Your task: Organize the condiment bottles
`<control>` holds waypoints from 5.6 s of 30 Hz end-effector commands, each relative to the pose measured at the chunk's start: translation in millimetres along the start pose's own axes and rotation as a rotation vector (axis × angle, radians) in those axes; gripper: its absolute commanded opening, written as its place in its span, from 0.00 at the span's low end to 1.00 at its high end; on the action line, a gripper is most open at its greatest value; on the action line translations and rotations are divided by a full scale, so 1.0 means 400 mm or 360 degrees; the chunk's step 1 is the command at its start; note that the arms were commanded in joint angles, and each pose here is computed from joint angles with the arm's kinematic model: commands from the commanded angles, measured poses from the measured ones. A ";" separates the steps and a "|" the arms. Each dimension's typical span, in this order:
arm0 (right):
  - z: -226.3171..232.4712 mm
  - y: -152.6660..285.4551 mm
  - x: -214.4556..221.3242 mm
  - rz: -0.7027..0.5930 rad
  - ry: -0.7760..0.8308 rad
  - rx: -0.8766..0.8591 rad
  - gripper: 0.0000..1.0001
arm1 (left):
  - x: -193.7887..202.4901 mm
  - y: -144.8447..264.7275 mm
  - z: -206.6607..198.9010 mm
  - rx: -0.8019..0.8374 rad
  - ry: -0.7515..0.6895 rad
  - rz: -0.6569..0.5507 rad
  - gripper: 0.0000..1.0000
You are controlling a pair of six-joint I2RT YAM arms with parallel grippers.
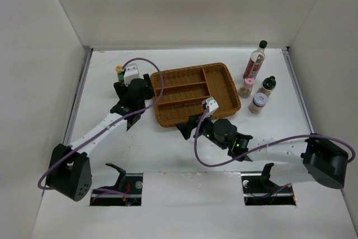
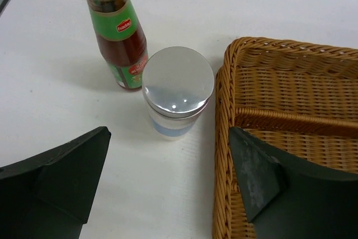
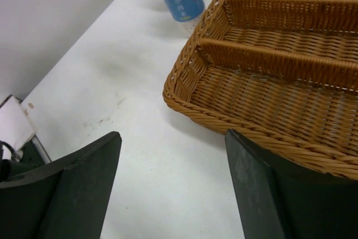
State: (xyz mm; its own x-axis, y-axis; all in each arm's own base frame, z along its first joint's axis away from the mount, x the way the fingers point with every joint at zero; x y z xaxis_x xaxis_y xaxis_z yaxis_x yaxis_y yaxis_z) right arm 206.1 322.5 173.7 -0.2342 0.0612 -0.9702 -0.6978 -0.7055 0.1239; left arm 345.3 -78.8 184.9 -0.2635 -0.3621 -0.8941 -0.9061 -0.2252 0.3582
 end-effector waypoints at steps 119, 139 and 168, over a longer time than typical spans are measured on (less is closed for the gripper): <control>-0.054 0.006 -0.066 -0.0196 -0.0144 0.0005 0.89 | -0.241 -0.287 0.062 -0.0368 0.0157 -0.0377 0.22; -0.075 0.022 -0.081 -0.0244 -0.0166 0.0044 0.88 | -0.270 0.068 -0.158 0.0179 0.0234 -0.0477 0.17; -0.085 0.024 -0.084 -0.0257 -0.0179 0.0054 0.88 | -0.054 0.006 -0.353 0.0410 0.0120 -0.0299 0.24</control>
State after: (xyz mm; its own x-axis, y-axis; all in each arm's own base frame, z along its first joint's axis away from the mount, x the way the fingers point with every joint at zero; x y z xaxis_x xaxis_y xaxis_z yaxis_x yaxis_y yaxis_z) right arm 227.7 290.1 181.4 -0.2279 0.1807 -0.9568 -0.7505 -0.6586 0.0544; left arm 387.9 -191.1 207.8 -0.2047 -0.2868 -0.9359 -0.9694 -0.0732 0.2344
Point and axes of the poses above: each gripper's point midway between its finger pads, its own y axis back along the fingers, its own z axis along the line the jaws close on, x = y × z, the point moved 2 cm from there along y, back along the fingers, and after that the axes turned 11 degrees about y, right-handed, at the moved point
